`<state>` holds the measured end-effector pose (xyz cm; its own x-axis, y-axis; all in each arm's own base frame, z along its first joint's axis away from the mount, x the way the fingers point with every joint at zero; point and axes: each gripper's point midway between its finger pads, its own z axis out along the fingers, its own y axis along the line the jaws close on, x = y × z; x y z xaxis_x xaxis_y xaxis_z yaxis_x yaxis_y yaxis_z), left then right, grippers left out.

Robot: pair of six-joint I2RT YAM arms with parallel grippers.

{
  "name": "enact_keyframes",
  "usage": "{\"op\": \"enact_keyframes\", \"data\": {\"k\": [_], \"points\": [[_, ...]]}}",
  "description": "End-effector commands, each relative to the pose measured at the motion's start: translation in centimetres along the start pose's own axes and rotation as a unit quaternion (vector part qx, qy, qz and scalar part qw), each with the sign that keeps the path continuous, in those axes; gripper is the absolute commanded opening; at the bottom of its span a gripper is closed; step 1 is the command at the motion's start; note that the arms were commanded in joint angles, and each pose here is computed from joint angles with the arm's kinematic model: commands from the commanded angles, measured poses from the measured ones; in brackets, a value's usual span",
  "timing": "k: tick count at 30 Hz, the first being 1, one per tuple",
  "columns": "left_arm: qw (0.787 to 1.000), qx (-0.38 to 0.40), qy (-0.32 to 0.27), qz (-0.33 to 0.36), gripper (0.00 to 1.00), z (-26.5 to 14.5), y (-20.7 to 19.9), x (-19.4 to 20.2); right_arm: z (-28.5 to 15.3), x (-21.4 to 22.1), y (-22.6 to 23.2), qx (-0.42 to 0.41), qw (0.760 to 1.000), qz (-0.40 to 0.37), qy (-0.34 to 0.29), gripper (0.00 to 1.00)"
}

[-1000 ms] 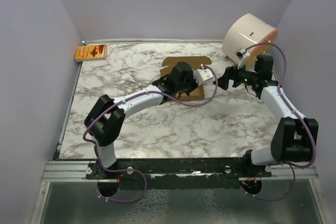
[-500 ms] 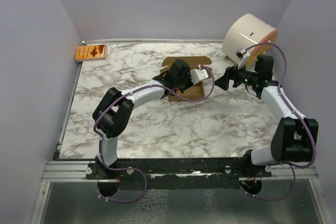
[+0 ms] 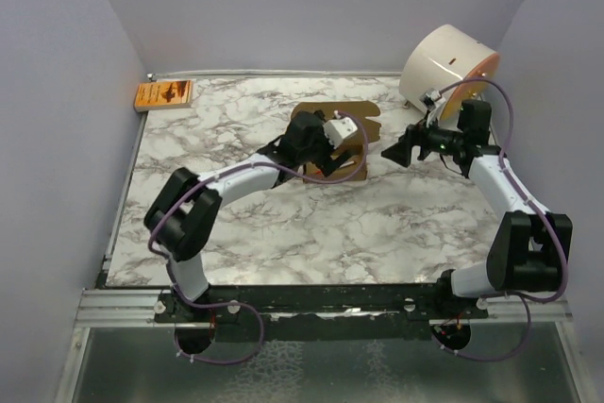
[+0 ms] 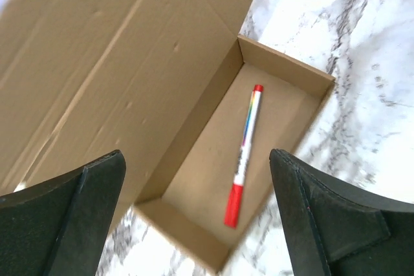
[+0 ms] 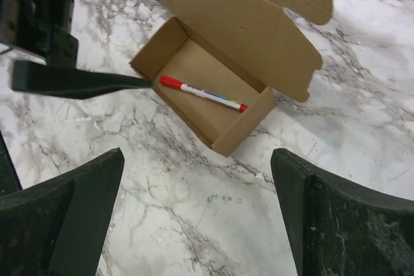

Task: Fold the paper box

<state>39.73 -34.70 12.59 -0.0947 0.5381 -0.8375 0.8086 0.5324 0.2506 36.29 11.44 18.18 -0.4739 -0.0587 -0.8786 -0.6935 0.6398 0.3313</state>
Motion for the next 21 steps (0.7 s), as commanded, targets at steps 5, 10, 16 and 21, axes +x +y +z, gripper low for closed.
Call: {"op": "enact_keyframes", "data": {"k": [5,10,16,21], "points": [[0.946,-0.115,-0.24,-0.184,0.99,-12.8,5.8,-5.0,-1.0,-2.0,5.1,-0.146,0.977,-0.143,-0.067,0.96],[0.912,-0.094,-0.26,-0.304,0.98,-16.5,9.2,-2.7,-1.5,-4.7,6.7,-0.199,0.942,-0.244,-0.118,0.99],[0.881,-0.139,-0.251,-0.377,0.94,-17.1,13.1,1.2,0.3,-7.4,3.1,-0.168,0.958,-0.217,-0.084,0.99],[0.888,-0.096,-0.225,-0.39,0.92,-15.8,15.0,2.1,1.7,-7.2,0.1,-0.137,0.973,-0.18,-0.046,0.99]]}}
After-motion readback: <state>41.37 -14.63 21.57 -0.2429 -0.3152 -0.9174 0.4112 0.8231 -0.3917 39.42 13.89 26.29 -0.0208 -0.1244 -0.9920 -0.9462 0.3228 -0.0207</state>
